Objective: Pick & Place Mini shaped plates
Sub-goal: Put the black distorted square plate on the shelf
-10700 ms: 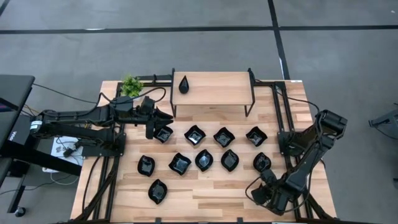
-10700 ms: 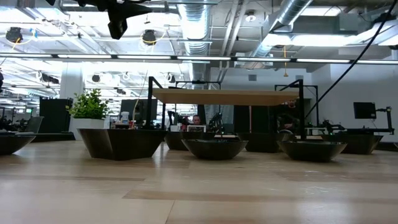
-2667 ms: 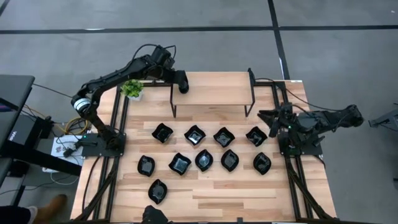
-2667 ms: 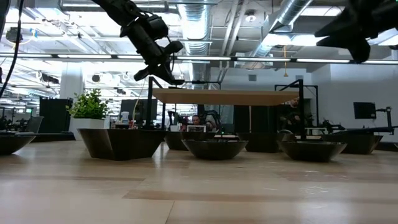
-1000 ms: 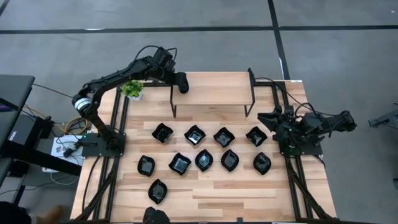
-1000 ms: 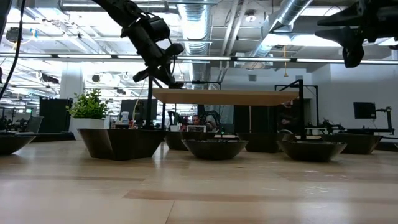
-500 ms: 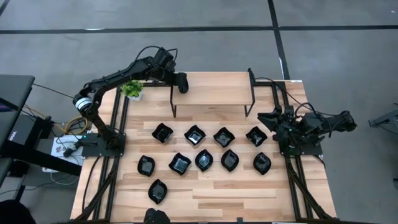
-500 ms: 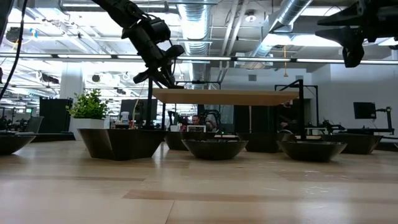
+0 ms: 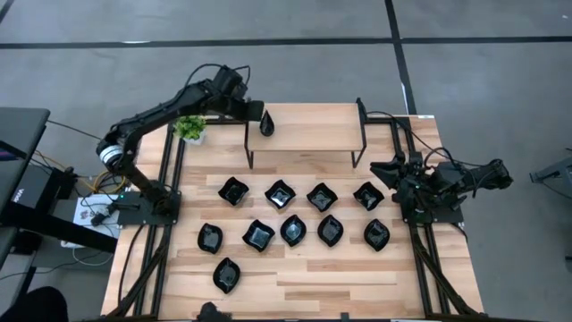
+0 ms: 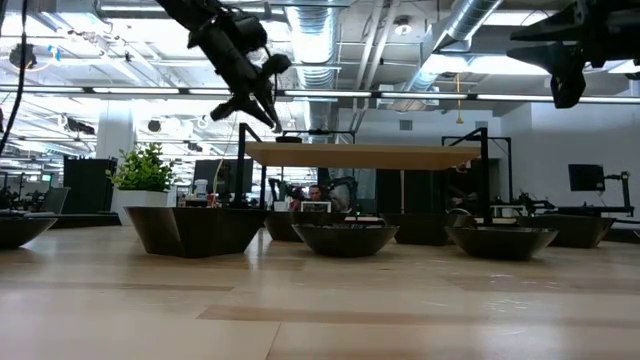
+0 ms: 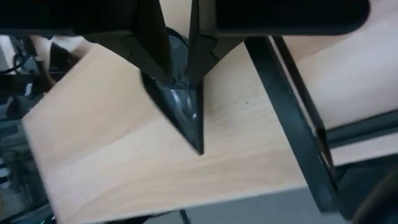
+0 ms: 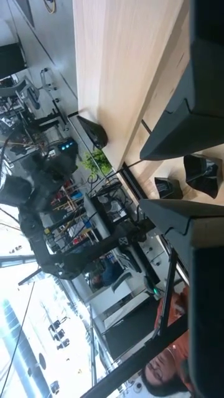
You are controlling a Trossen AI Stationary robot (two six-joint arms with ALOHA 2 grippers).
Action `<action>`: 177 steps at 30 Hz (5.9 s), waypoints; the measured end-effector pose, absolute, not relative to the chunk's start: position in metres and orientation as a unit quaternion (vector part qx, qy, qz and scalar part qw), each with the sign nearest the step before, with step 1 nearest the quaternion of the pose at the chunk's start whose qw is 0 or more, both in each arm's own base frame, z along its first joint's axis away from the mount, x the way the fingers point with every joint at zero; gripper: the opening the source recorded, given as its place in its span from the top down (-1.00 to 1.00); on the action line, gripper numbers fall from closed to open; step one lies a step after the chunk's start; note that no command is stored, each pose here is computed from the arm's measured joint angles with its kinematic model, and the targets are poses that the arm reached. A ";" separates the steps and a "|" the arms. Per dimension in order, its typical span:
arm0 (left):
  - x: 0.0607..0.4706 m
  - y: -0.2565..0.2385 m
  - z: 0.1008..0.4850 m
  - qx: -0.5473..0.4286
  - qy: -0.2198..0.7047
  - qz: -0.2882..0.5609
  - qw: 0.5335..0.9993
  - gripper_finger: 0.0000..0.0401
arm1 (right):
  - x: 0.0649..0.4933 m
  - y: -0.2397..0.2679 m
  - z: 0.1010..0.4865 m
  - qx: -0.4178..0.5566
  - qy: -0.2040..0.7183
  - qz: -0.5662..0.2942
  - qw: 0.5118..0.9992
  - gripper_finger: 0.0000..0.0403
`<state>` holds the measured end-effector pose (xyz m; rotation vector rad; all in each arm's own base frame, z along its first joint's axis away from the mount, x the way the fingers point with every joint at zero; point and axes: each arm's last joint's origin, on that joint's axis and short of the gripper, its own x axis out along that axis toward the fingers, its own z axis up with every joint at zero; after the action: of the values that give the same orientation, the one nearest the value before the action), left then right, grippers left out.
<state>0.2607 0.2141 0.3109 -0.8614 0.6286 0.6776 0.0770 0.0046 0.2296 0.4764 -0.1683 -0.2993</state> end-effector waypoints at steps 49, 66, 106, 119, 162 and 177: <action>0.164 -0.041 0.240 -0.294 0.200 0.041 0.934 0.92 | 0.075 0.006 0.242 0.276 -0.137 -0.097 0.946 0.47; 0.120 -0.033 0.209 -0.351 0.134 0.011 0.927 0.92 | 0.121 0.032 0.285 0.242 -0.074 -0.006 0.967 0.47; 0.106 -0.028 0.209 -0.302 0.087 -0.018 0.949 0.92 | 0.185 0.070 0.264 0.402 0.430 -0.154 0.794 0.47; 0.106 -0.028 0.210 -0.304 0.082 -0.020 0.949 0.92 | 0.193 0.075 0.250 0.398 0.468 -0.167 0.771 0.47; 0.106 -0.029 0.212 -0.306 0.077 -0.021 0.949 0.92 | 0.227 0.026 0.215 0.365 0.407 -0.384 0.744 0.47; 0.107 -0.029 0.213 -0.307 0.071 -0.023 0.949 0.92 | 0.240 -0.004 0.201 0.289 0.506 -0.289 0.760 0.21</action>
<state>0.1070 -0.0287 0.2128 -0.6249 0.1452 -0.0466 0.2401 -0.0038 0.2007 0.6298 1.1018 -0.6285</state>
